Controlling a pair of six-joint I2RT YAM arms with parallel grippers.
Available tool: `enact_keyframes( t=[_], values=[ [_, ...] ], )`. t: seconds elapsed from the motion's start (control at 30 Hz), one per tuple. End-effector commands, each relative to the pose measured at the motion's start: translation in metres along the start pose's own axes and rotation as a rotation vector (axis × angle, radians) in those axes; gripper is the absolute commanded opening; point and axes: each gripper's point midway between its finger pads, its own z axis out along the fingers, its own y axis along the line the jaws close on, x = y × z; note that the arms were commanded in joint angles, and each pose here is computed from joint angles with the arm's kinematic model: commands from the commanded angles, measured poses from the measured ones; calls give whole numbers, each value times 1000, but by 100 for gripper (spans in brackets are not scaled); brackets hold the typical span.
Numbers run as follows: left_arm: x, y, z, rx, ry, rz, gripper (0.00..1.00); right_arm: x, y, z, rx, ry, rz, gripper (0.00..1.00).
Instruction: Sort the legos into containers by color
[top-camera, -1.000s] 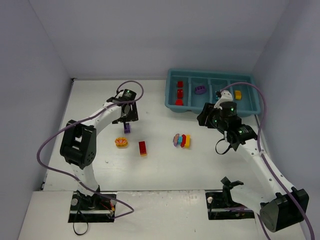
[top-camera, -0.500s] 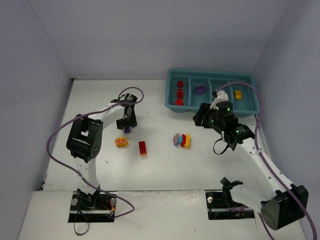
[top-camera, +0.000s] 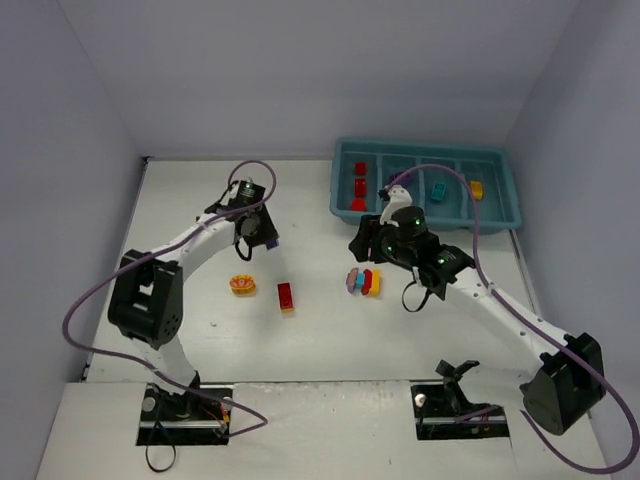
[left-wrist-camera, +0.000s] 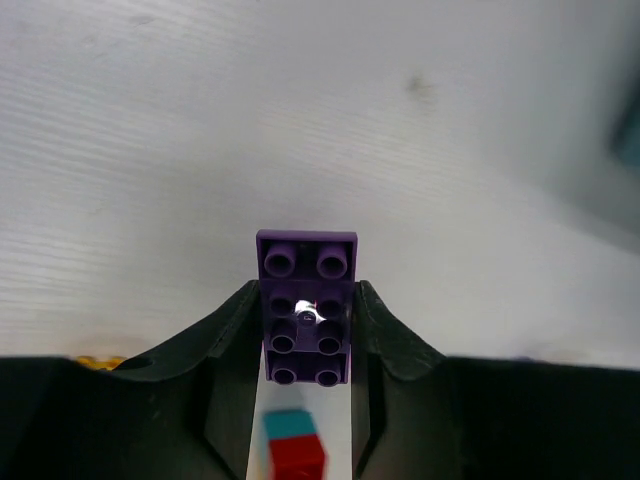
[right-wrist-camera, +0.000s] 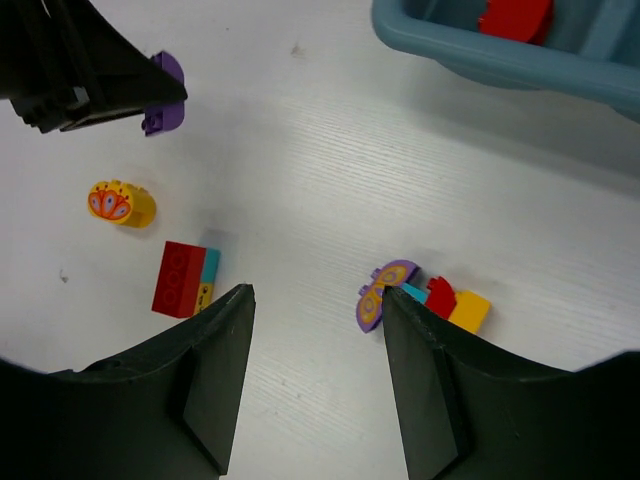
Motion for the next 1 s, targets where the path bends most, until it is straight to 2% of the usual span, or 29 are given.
enact_keyframes(
  t=[0.0, 0.13, 0.37, 0.57, 0.97],
  values=[
    [-53, -83, -79, 366, -176, -156, 0, -53, 43, 3, -120, -160, -13, 50],
    [-61, -117, -127, 533, -205, -216, 0, -69, 76, 13, -199, -188, -80, 50],
    [-61, -144, -169, 710, -192, -296, 0, -87, 120, 24, -293, -246, -134, 50],
    [-61, -153, -193, 799, -192, -331, 0, -102, 135, 33, -301, -304, -159, 50],
    [-52, -156, -206, 850, -169, -378, 0, -123, 146, 42, -303, -385, -185, 47]
  ],
)
